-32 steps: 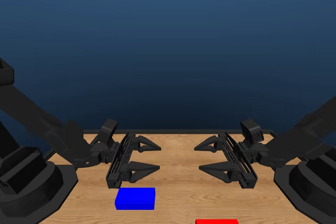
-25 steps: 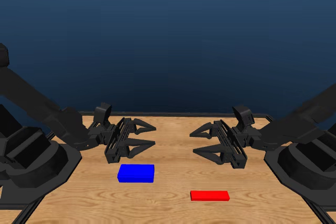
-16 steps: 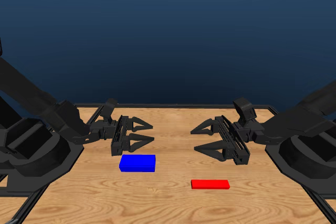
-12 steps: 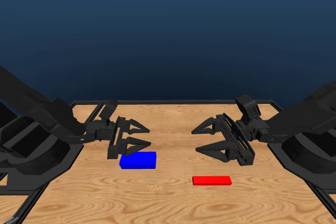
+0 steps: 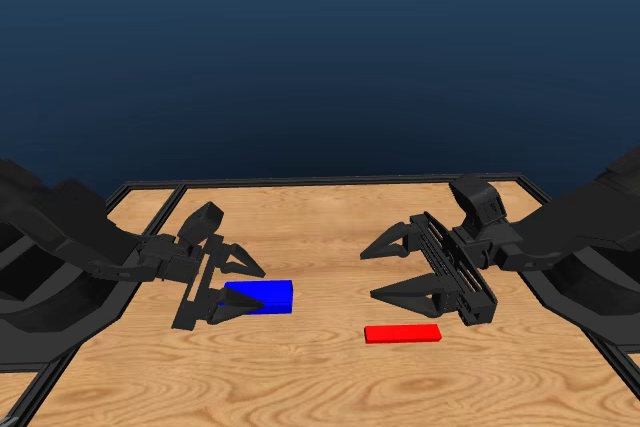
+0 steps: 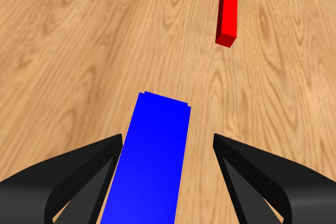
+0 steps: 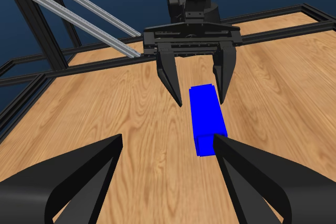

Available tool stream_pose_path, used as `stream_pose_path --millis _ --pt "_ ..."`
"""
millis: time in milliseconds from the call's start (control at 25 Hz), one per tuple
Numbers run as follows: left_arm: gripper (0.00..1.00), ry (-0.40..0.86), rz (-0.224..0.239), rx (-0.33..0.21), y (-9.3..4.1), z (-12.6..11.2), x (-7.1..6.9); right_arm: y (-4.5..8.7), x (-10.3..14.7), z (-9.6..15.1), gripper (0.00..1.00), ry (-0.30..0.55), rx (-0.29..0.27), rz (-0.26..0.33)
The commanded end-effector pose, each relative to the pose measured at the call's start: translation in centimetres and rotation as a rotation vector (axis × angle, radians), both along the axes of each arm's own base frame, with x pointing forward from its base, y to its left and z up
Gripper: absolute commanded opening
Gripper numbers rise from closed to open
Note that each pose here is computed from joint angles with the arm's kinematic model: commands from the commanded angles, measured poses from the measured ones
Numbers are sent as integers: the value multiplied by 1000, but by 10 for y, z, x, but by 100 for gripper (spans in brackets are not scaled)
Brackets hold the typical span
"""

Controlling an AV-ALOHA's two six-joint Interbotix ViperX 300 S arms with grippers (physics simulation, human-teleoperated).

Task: Insert peg into socket

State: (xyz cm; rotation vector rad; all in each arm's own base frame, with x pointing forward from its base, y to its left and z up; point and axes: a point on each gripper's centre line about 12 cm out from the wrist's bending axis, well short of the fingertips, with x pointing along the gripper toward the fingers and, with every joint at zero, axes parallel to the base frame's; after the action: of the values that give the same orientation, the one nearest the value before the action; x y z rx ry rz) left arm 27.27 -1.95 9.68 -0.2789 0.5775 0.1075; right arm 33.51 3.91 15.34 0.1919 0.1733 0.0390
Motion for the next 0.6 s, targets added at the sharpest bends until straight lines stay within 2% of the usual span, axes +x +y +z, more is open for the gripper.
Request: stream_pose_path --millis 40,80,120,160,240,320,360,400,480,520,560,600 --pt "100 163 -8 -2 -2 -28 -3 14 -3 12 100 -42 -3 32" --pt "100 229 1 -5 1 -40 -7 19 -6 11 100 -33 -5 40" --pt "100 225 15 -11 2 -41 -3 21 -8 12 100 -31 -5 44" --pt "100 290 1 -11 0 -52 -6 25 -10 14 100 -30 -1 51" --pt "100 337 -1 -12 -1 -61 -6 35 -18 5 100 16 2 73" --pt "96 313 -5 -11 -3 -59 -4 37 -21 1 100 40 30 62" --pt "0 288 -20 -4 -5 -55 -1 38 -27 -8 100 78 40 57" --pt "0 286 -22 -3 -6 -56 -4 37 -27 -10 100 85 65 43" --pt "0 230 -21 -6 -8 -46 0 39 -30 -28 100 188 91 27" --pt "0 234 -15 -6 -7 -47 -5 40 -32 -43 100 265 99 17" --pt "0 213 -21 -5 -9 -43 -2 36 -35 -50 100 295 94 12" --pt "0 189 -19 -6 -10 -39 -3 38 -38 -61 100 352 111 -2"
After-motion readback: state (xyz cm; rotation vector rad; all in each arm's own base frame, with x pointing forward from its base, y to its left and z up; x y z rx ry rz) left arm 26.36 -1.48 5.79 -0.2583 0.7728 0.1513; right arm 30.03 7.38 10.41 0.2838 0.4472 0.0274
